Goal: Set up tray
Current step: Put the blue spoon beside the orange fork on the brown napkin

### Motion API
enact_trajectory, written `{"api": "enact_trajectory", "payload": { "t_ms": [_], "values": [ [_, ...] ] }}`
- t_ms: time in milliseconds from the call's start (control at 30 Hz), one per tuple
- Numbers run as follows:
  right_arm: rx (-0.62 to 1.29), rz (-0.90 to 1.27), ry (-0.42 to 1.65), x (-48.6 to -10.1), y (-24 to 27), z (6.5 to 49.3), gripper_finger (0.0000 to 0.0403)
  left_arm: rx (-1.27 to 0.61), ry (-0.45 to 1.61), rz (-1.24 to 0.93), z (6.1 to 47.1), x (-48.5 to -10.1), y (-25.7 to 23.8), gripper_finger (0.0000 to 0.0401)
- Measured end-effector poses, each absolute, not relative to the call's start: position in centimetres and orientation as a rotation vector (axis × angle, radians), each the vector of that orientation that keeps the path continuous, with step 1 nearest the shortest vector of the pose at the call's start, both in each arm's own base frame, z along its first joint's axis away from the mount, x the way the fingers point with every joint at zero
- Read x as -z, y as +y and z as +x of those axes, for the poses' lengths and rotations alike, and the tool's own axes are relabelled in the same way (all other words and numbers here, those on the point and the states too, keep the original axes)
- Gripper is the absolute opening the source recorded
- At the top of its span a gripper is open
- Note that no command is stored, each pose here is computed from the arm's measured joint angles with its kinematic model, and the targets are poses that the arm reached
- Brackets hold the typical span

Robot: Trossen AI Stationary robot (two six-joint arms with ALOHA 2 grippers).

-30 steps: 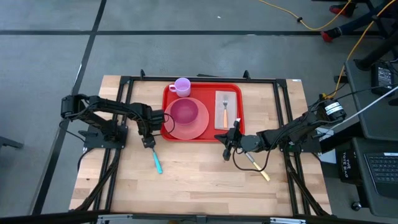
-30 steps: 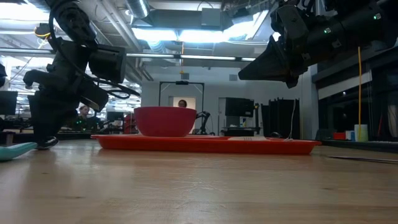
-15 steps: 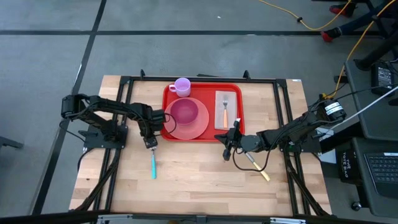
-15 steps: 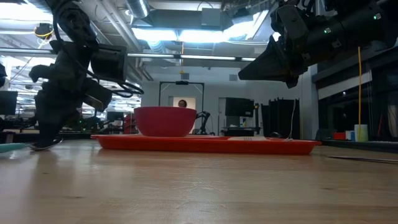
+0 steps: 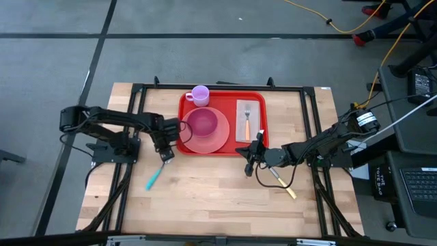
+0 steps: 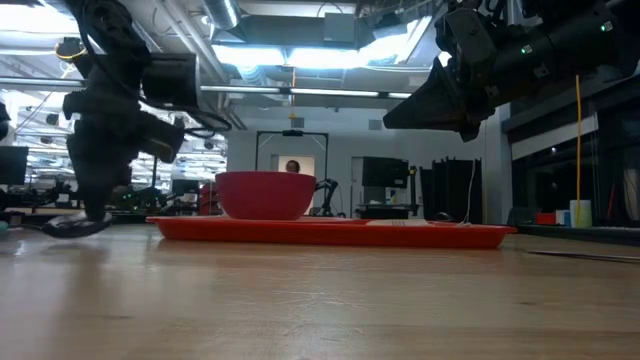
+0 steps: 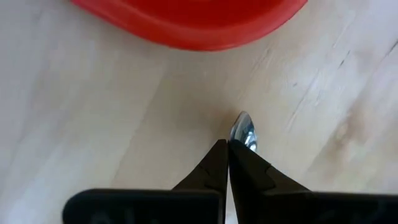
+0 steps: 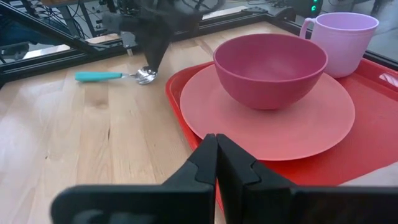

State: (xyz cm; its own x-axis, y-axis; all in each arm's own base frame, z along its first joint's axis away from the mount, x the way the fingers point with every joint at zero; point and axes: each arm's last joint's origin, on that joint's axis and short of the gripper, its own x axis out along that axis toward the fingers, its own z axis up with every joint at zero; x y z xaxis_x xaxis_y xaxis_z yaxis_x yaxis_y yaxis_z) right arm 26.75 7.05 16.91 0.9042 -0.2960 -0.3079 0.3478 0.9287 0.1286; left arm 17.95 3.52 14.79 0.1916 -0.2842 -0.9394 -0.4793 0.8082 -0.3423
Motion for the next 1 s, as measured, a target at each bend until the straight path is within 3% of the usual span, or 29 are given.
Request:
{"api": "enact_trajectory", "payload": {
  "t_ms": [500, 1000],
  "values": [
    [0.335, 0.183, 0.289, -16.9, 7.0, 26.8, 0.0008, -0.171, 1.075, -0.671, 15.7, -19.9, 3.0, 0.0001],
    [0.337, 0.183, 0.288, -16.9, 7.0, 26.8, 0.0008, -0.149, 0.582, -0.452, 16.7, -24.3, 2.2, 0.0002]
  ]
}}
